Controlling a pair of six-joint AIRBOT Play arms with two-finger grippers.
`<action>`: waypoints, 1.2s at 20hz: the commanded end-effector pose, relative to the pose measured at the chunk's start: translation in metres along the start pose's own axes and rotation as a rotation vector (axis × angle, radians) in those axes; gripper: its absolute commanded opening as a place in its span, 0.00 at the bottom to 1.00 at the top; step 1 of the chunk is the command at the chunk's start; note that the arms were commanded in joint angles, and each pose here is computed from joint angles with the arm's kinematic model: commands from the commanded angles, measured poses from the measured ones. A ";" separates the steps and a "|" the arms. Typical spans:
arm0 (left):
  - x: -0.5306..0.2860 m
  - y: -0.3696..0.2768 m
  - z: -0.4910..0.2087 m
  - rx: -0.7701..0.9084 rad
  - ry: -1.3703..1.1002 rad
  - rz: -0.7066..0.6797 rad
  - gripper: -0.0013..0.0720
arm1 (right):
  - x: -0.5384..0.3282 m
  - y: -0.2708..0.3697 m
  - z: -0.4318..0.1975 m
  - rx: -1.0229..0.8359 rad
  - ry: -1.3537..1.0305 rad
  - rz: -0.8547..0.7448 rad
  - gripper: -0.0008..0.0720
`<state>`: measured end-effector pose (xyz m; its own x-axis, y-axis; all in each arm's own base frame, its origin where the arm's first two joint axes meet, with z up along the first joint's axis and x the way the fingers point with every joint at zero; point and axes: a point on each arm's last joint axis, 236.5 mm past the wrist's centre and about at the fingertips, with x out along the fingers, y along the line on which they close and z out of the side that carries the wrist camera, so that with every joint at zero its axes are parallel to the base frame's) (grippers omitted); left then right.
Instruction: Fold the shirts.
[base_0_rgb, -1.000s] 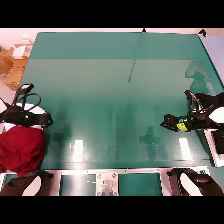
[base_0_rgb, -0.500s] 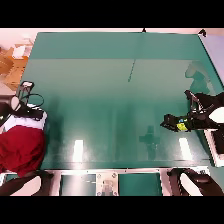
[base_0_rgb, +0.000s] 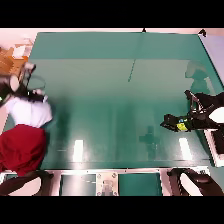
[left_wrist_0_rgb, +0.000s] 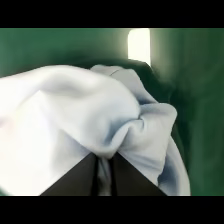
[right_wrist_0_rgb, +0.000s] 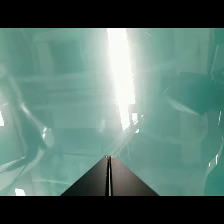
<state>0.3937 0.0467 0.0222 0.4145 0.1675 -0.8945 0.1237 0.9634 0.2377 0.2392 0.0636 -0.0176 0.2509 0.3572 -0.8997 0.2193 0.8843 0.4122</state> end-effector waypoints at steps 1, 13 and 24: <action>-0.115 -0.078 0.076 0.094 -0.243 -0.191 0.04 | 0.000 0.000 0.000 0.000 0.001 0.000 0.03; -0.148 -0.320 0.068 0.253 -0.212 -0.712 0.97 | 0.000 0.000 0.000 0.000 0.001 0.000 0.03; -0.050 -0.241 -0.079 -0.046 0.345 -0.754 0.91 | 0.001 0.004 0.026 0.010 -0.103 0.018 0.03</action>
<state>0.3057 -0.1715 0.0152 0.0212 -0.3887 -0.9211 0.3242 0.8742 -0.3614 0.2497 0.0616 -0.0157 0.2938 0.3485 -0.8901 0.2202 0.8815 0.4178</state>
